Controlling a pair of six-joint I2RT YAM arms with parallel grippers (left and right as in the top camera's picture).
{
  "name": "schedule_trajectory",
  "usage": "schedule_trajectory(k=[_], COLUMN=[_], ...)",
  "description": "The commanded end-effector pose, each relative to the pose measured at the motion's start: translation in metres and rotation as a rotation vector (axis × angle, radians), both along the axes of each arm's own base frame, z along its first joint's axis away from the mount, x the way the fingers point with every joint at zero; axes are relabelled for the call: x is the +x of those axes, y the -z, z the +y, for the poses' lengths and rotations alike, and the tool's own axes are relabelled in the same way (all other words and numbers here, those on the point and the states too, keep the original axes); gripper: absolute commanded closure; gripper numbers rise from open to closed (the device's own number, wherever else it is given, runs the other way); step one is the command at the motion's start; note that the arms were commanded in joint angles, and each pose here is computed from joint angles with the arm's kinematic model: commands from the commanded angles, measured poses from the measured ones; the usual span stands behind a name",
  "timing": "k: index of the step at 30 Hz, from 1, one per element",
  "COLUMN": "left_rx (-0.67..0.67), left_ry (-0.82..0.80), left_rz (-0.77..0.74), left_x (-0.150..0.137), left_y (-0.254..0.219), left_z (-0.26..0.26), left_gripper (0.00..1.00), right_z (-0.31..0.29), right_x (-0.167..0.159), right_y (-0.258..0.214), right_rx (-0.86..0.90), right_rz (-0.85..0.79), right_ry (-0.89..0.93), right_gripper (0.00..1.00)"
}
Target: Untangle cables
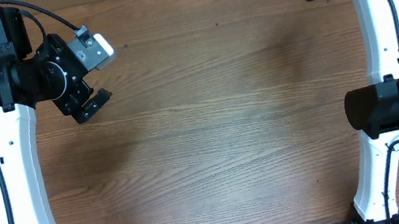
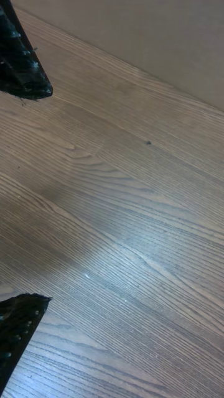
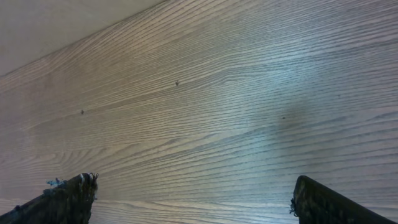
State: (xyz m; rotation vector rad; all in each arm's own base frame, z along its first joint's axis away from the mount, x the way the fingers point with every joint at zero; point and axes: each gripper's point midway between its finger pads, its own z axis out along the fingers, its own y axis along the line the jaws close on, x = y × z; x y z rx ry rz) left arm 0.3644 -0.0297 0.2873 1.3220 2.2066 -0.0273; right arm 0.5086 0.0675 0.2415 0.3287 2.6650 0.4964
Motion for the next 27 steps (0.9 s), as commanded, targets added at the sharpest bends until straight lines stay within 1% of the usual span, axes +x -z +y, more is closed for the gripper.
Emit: schedule_trajectory(k=[1,27], left_rx=[-0.006,-0.005], left_ry=[-0.009,-0.009], left_rz=[-0.011,-0.021], left_x=[-0.0005,-0.0023], left_y=[-0.0049,-0.0083], left_z=[-0.0007,-0.0008], left_gripper=[0.0,0.0], right_z=[-0.0003,-0.0003], right_x=[0.0005,0.0005], right_y=[0.0011,0.0011], right_rx=[-0.001,-0.001], right_rz=[0.001,0.001], right_ry=[0.002,0.002], right_gripper=[0.0,0.0])
